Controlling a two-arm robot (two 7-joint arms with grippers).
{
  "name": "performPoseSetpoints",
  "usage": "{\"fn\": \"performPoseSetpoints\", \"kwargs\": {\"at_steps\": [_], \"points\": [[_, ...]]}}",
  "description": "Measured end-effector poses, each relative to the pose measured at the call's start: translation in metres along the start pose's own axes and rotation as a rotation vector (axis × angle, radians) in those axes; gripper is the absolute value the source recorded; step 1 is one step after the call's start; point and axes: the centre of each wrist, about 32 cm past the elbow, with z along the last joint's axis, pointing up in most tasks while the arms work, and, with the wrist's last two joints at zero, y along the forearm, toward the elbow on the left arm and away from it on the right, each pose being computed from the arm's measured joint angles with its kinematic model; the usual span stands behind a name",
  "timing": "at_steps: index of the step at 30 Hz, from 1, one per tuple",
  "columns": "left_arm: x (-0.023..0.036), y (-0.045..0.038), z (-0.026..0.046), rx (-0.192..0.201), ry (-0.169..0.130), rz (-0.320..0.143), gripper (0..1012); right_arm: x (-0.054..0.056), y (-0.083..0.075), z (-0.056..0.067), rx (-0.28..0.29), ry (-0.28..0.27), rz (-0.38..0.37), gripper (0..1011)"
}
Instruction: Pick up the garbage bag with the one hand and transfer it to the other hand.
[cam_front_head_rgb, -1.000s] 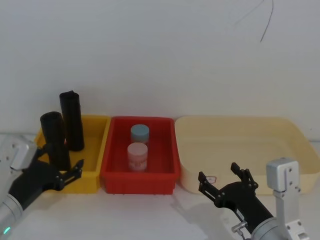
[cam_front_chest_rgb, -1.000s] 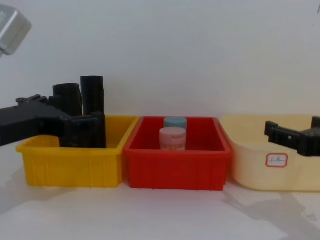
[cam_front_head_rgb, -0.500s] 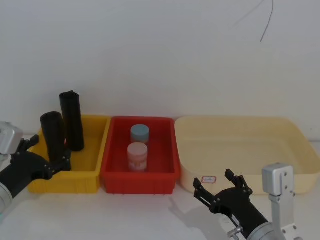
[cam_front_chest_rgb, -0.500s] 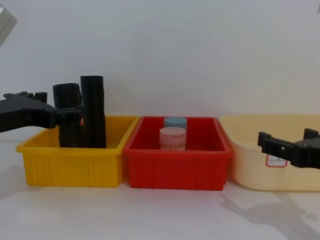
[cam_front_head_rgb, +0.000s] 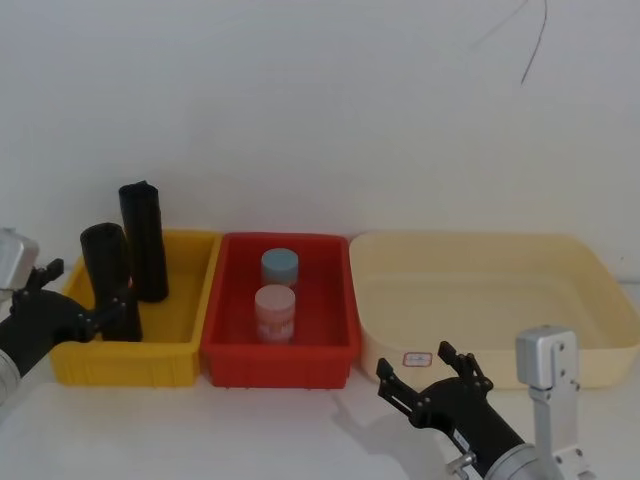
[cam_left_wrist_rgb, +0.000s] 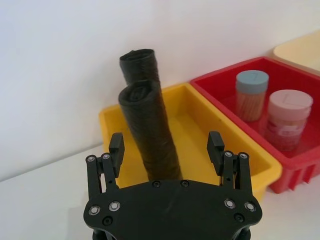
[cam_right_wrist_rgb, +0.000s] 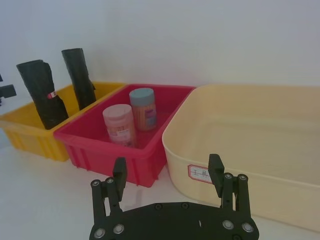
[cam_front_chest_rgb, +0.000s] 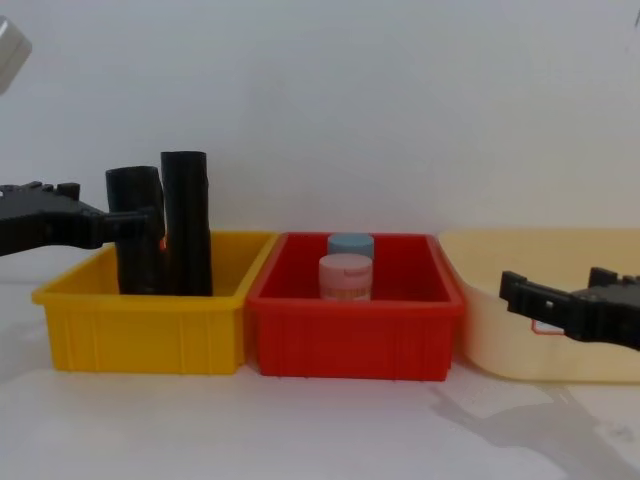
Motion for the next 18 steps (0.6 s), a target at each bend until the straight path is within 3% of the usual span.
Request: {"fn": "performPoseSetpoints", "kwargs": {"at_steps": [18], "points": [[0.0105, -0.0227, -0.0013, 0.018, -0.014, 0.039, 1000, 0.003, 0.011, -0.003, -0.020, 0.013, 0.031, 999]]}}
